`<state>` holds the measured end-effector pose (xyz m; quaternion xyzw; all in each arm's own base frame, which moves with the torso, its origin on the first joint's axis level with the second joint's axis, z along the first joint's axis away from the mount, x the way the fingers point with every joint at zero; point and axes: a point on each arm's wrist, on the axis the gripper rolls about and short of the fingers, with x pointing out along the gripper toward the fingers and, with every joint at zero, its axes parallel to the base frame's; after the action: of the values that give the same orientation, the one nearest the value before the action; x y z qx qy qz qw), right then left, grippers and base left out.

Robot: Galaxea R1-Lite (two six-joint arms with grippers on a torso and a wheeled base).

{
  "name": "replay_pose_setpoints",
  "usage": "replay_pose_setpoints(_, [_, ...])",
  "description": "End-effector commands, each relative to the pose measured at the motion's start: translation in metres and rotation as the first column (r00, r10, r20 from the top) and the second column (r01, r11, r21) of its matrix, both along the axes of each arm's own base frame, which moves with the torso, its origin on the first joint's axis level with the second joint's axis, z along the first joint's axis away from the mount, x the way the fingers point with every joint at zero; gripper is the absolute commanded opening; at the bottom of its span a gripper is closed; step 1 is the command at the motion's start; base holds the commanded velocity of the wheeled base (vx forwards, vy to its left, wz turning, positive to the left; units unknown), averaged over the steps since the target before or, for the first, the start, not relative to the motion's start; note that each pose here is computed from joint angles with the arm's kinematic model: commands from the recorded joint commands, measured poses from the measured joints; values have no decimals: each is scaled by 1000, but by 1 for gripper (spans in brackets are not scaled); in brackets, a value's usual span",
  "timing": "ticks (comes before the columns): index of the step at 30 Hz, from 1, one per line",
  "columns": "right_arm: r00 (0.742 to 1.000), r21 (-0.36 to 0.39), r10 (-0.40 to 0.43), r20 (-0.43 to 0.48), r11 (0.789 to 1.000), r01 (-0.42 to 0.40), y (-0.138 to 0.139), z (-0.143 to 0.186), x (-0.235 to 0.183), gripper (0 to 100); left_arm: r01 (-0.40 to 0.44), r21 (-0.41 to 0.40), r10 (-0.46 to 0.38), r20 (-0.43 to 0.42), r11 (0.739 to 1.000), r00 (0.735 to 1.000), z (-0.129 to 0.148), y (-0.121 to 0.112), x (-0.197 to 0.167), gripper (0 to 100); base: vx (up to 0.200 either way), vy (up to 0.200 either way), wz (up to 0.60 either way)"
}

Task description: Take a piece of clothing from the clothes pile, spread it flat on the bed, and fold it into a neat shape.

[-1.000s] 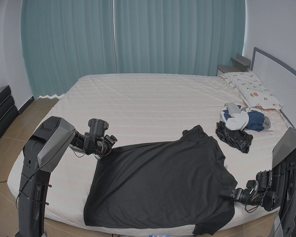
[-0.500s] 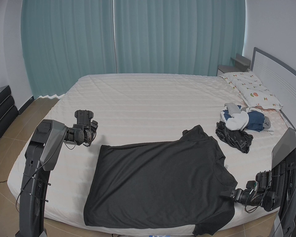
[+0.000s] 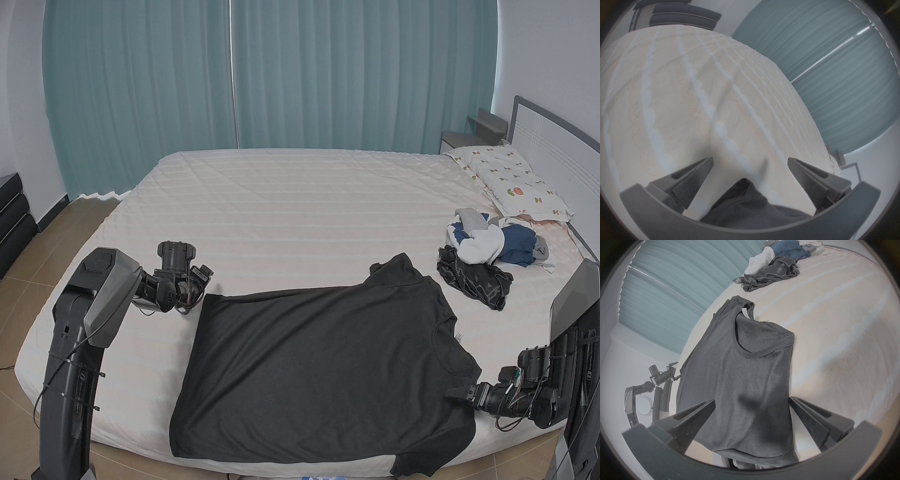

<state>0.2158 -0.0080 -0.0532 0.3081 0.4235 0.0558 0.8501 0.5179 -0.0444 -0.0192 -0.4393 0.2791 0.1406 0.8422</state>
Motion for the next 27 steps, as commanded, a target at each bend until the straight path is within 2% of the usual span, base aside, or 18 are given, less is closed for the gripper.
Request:
replay_pose_setpoints(1, [1000, 0, 1, 7, 1000, -1, 0, 0, 0, 100, 63, 36, -63, -8, 997, 998, -3, -8, -11, 100, 0, 0, 0])
replay_pose_setpoints(2, [1000, 0, 1, 7, 1000, -1, 0, 0, 0, 100, 96, 64, -96, 7, 993, 995, -9, -13, -16, 100, 0, 0, 0])
replay_pose_setpoints(8, [1000, 0, 1, 5, 1000, -1, 0, 0, 0, 100, 159, 129, -169, 69, 979, 983, -20, -26, -27, 100, 0, 0, 0])
replay_pose_setpoints(10, [1000, 0, 1, 5, 1000, -1, 0, 0, 0, 100, 160, 130, -170, 73, 979, 983, -20, -26, -28, 100, 0, 0, 0])
replay_pose_setpoints(11, [1000, 0, 1, 5, 1000, -1, 0, 0, 0, 100, 155, 136, -171, 116, 979, 978, -19, -28, -28, 100, 0, 0, 0])
replay_pose_setpoints(13, [1000, 1, 2, 5, 1000, -2, 0, 0, 0, 100, 145, 139, -165, 149, 980, 975, -17, -28, -28, 100, 0, 0, 0])
replay_pose_setpoints(21, [1000, 2, 2, 4, 1000, -2, 0, 0, 0, 100, 146, 146, -172, 182, 978, 968, -16, -29, -32, 100, 0, 0, 0])
replay_pose_setpoints(27, [1000, 2, 2, 4, 1000, -2, 0, 0, 0, 100, 166, 185, -198, 169, 969, 966, -22, -29, -32, 100, 0, 0, 0])
